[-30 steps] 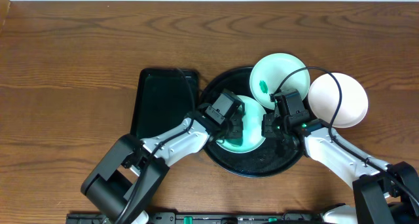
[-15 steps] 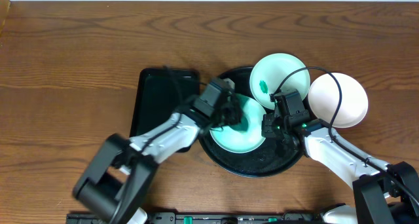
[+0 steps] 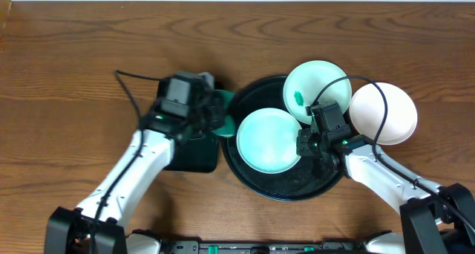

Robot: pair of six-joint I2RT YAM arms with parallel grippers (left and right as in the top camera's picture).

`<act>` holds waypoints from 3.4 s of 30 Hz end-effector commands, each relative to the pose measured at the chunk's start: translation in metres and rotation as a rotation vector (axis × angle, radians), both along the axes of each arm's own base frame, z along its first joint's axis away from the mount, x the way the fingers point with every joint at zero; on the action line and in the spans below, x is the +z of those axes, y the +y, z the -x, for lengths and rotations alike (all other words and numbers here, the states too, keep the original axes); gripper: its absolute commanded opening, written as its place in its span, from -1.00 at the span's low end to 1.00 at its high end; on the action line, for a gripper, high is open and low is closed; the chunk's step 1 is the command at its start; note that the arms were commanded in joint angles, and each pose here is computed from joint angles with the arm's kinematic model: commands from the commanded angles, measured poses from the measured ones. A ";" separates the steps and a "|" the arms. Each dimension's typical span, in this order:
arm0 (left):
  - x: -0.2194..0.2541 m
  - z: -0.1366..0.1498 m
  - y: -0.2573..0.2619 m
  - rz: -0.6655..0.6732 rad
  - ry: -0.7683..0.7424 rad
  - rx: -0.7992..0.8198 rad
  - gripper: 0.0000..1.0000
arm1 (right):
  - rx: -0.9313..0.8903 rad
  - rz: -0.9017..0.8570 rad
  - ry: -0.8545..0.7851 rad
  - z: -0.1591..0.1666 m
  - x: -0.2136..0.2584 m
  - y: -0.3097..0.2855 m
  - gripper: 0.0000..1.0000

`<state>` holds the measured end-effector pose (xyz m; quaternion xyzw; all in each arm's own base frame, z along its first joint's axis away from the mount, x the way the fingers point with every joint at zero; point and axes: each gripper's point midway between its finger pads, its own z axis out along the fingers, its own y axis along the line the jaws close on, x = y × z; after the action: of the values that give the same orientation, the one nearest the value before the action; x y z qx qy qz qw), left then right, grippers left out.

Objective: Clean dirty plates on tray and stack at the side

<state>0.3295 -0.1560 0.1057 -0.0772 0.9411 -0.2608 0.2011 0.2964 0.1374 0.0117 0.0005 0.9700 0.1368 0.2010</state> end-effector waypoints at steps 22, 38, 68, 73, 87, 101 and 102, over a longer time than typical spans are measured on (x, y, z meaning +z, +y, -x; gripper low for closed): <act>-0.085 0.038 0.106 -0.372 0.249 0.145 -0.82 | 0.039 -0.063 0.028 0.008 0.001 0.013 -0.98; -0.027 0.012 0.101 -0.323 0.068 0.172 -0.10 | 0.039 -0.063 0.028 0.008 0.001 0.013 -0.97; 0.110 -0.004 0.163 -0.417 -0.391 0.467 0.61 | 0.017 -0.020 0.027 0.006 -0.005 0.005 -0.80; 0.110 -0.004 0.163 -0.417 -0.391 0.467 0.61 | -0.002 0.018 0.024 0.004 -0.009 -0.001 -0.81; 0.110 -0.004 0.163 -0.417 -0.391 0.467 0.62 | -0.002 0.017 0.038 0.003 -0.020 0.000 -0.98; 0.110 -0.004 0.163 -0.417 -0.391 0.467 0.62 | -0.003 0.028 -0.063 0.002 0.025 -0.008 -0.98; 0.110 -0.004 0.163 -0.417 -0.391 0.467 0.62 | -0.008 0.035 -0.072 0.002 0.028 -0.010 -0.98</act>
<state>0.3321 0.0030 0.2084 -0.1937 0.8791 -0.0274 0.4346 0.2917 0.1345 0.0284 0.0010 0.9678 0.1366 0.2113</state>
